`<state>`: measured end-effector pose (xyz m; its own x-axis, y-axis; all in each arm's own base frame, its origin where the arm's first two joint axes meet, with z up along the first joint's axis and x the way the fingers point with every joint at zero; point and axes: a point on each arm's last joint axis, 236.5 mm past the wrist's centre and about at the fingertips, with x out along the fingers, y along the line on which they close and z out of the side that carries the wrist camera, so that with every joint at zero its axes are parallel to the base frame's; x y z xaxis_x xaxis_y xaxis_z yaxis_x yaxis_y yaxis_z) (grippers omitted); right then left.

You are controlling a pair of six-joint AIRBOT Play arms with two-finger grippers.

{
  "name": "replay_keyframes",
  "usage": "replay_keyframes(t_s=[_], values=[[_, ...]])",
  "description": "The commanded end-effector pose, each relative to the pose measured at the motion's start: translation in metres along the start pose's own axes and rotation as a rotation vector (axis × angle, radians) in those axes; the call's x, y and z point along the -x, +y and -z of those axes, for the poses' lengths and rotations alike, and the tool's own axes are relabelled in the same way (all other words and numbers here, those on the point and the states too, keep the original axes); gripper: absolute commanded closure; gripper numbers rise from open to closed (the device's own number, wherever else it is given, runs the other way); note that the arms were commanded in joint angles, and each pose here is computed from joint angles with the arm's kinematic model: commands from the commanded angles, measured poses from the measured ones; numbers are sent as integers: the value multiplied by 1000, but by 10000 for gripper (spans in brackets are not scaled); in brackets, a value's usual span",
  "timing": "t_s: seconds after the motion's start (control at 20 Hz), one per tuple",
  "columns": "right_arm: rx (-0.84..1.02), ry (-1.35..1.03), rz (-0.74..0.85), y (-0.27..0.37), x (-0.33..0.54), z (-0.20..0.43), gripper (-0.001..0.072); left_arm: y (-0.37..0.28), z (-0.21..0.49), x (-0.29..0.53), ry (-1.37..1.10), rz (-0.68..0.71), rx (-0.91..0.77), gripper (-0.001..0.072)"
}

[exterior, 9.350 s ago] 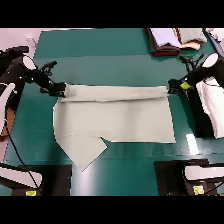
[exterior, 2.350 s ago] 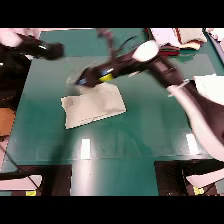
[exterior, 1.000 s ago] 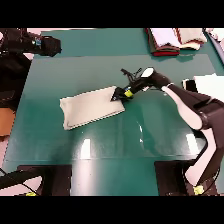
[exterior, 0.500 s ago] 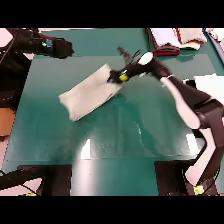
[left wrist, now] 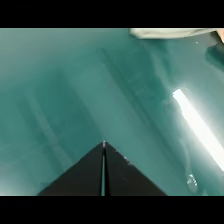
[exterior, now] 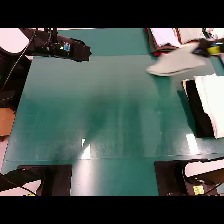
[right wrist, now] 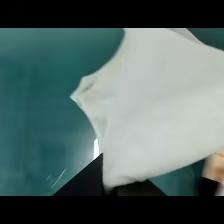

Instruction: Fold the shirts.

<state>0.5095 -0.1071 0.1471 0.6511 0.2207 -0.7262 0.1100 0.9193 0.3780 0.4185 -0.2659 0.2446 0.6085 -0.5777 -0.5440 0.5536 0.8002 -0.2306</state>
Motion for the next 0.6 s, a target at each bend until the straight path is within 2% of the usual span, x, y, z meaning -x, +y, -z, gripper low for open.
replay_keyframes(t_s=[0.0,0.1,0.25,0.55], values=[[-175,-124,135,-99,67,-15,695,-4,-4,-1,-16,8,28,683],[-223,-164,134,-117,80,-19,695,-4,-4,-1,-16,7,27,683],[-228,-217,102,-110,89,-33,695,-4,-4,-1,-16,7,28,683],[-61,-407,90,-49,156,-91,695,-4,-3,-1,-11,7,26,683]])
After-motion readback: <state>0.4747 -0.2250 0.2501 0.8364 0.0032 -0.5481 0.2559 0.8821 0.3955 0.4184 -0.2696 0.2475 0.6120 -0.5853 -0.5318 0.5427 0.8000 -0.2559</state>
